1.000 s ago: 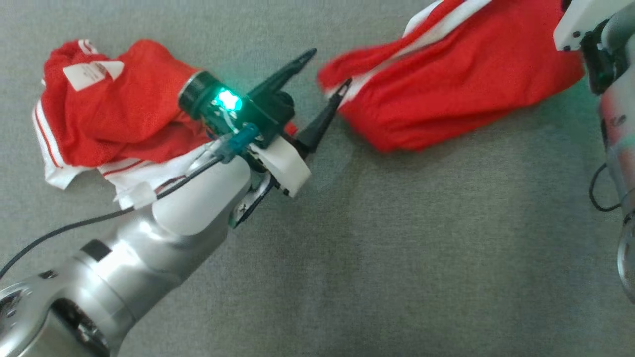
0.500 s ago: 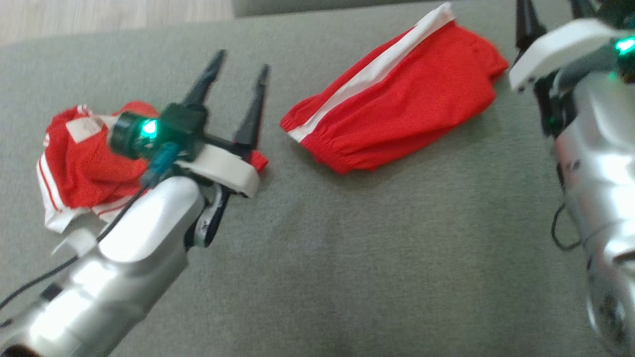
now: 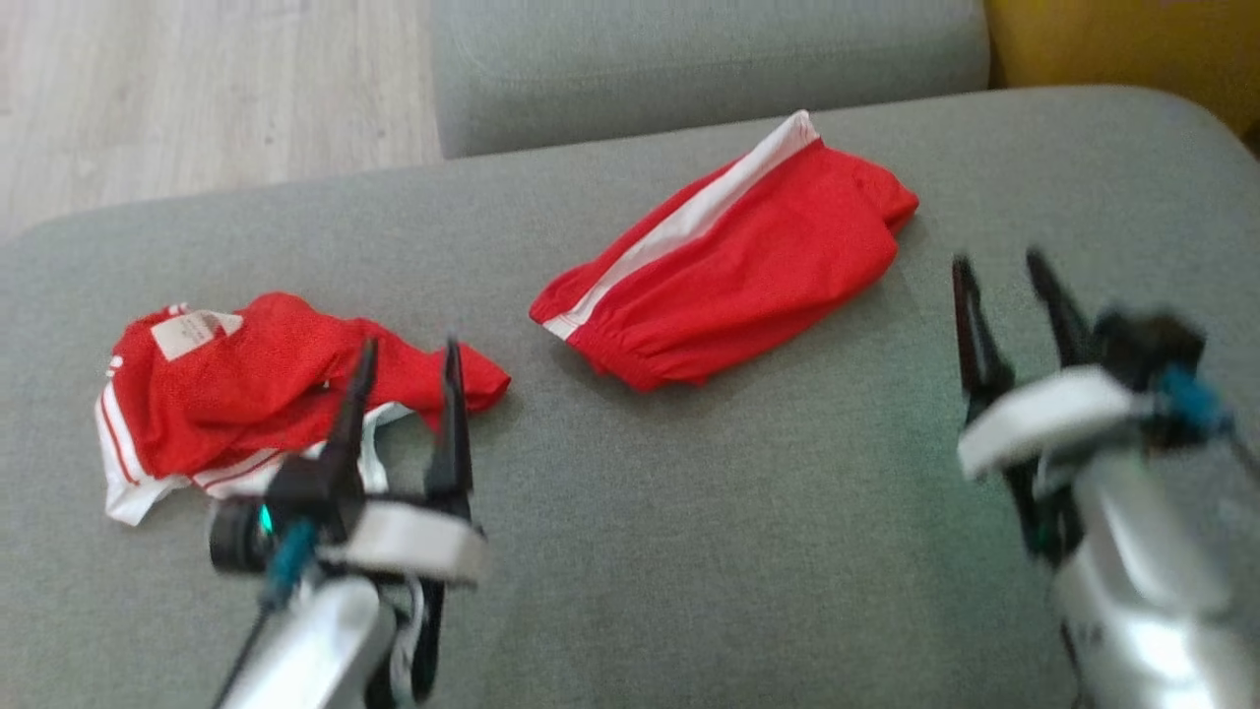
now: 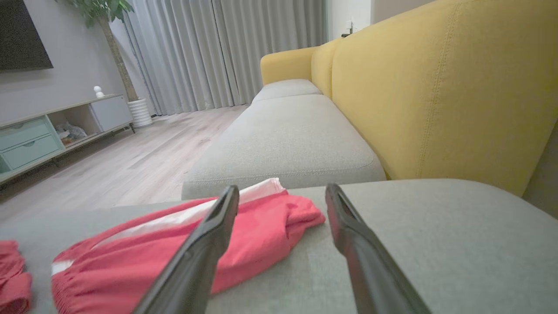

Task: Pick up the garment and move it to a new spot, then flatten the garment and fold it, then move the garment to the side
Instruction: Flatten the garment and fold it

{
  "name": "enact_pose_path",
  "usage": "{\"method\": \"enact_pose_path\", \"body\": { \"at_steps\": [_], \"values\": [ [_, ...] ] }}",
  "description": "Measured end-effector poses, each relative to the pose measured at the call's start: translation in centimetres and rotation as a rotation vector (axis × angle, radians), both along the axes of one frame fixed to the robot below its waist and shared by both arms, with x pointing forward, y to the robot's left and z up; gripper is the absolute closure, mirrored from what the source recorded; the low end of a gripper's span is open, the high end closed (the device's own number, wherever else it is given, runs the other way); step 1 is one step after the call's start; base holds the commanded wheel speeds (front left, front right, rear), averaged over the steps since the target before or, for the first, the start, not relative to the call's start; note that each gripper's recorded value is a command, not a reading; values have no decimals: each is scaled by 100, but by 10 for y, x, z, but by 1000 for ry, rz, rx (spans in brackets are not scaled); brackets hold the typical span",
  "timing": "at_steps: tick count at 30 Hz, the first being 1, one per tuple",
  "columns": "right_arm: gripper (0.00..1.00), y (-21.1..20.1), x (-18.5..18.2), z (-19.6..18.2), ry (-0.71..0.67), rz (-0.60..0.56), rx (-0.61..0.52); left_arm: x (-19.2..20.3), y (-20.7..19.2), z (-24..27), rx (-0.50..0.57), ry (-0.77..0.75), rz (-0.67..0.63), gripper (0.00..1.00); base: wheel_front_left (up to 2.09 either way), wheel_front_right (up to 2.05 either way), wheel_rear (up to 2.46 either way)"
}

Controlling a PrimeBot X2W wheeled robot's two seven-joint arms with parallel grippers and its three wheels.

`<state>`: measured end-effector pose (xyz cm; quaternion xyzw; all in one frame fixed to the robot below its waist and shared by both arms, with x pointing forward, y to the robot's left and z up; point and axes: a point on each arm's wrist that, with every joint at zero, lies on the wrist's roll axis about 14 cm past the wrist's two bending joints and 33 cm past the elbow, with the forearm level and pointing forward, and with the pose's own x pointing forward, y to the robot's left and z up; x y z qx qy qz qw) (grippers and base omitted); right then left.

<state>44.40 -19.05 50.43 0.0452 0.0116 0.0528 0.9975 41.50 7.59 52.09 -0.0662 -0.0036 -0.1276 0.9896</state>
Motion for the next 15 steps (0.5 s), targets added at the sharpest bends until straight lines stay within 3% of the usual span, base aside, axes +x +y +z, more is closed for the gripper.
{"method": "enact_pose_path", "body": {
  "at_steps": [7, 15],
  "values": [
    [0, 16, -47, -39, 95, -5, 58, -27, 8, -22, -34, 46, 36, 0, 0, 0, 0],
    [0, 22, -28, -32, 119, 5, 27, -18, 7, -32, -33, 48, 11, 0, 0, 0, 0]
  ]
}}
